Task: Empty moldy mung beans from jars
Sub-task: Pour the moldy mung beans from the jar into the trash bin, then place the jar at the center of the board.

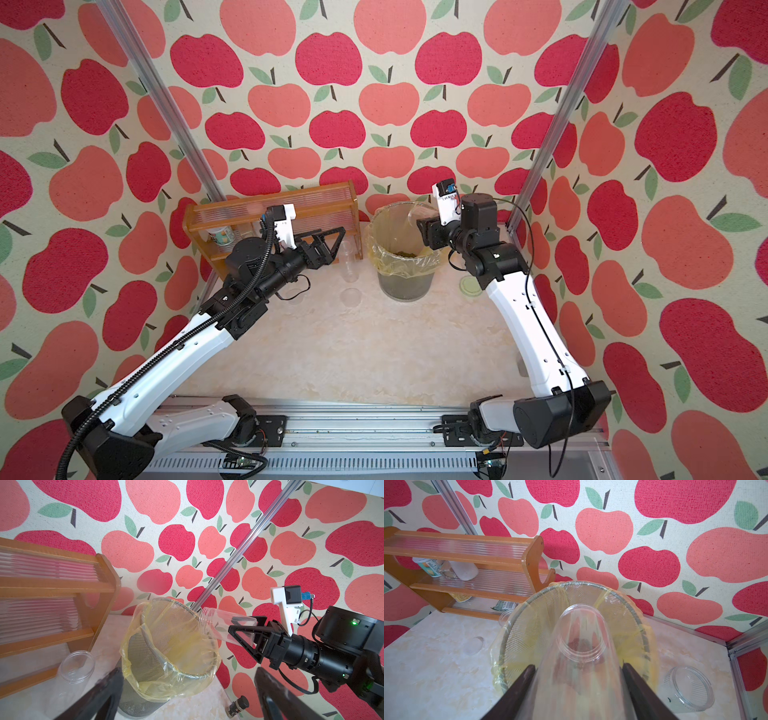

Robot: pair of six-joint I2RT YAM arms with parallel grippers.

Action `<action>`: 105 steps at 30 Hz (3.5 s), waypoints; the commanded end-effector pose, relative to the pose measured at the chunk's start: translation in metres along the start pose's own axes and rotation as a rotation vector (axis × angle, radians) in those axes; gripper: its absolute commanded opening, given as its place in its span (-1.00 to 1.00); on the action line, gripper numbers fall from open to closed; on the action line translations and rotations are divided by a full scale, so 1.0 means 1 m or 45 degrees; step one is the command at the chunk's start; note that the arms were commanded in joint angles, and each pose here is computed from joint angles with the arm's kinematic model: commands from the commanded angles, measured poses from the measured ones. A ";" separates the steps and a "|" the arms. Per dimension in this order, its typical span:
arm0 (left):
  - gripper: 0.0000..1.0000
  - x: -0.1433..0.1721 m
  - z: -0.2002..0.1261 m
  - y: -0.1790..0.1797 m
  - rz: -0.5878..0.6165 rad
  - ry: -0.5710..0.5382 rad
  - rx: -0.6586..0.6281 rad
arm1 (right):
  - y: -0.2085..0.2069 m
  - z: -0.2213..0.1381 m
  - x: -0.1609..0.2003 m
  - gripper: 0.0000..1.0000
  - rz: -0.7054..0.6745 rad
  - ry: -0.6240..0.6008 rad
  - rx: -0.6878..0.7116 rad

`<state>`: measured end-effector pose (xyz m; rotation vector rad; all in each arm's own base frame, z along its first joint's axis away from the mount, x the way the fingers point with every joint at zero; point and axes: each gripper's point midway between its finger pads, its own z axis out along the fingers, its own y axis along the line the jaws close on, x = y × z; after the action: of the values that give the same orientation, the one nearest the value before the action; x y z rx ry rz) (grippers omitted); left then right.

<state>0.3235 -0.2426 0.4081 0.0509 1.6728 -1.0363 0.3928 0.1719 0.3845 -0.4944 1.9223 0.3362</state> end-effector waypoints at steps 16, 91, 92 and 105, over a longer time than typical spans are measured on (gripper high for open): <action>0.99 -0.007 0.001 -0.033 -0.004 0.076 0.163 | 0.007 0.001 0.001 -0.11 0.091 0.087 -0.112; 0.69 0.014 0.078 -0.094 -0.349 0.206 0.668 | 0.157 -0.091 -0.029 0.04 -0.077 -0.938 -0.973; 0.72 0.014 0.078 -0.095 -0.352 0.207 0.671 | 0.157 -0.091 -0.030 0.04 -0.075 -0.945 -0.971; 0.30 0.013 0.075 -0.104 -0.343 0.232 0.775 | 0.152 -0.079 -0.027 0.05 -0.071 -0.936 -0.911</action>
<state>0.3298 -0.3511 0.4554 0.2313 1.5168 -1.7349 0.2748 0.2699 0.4378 -0.7175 1.0724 1.0121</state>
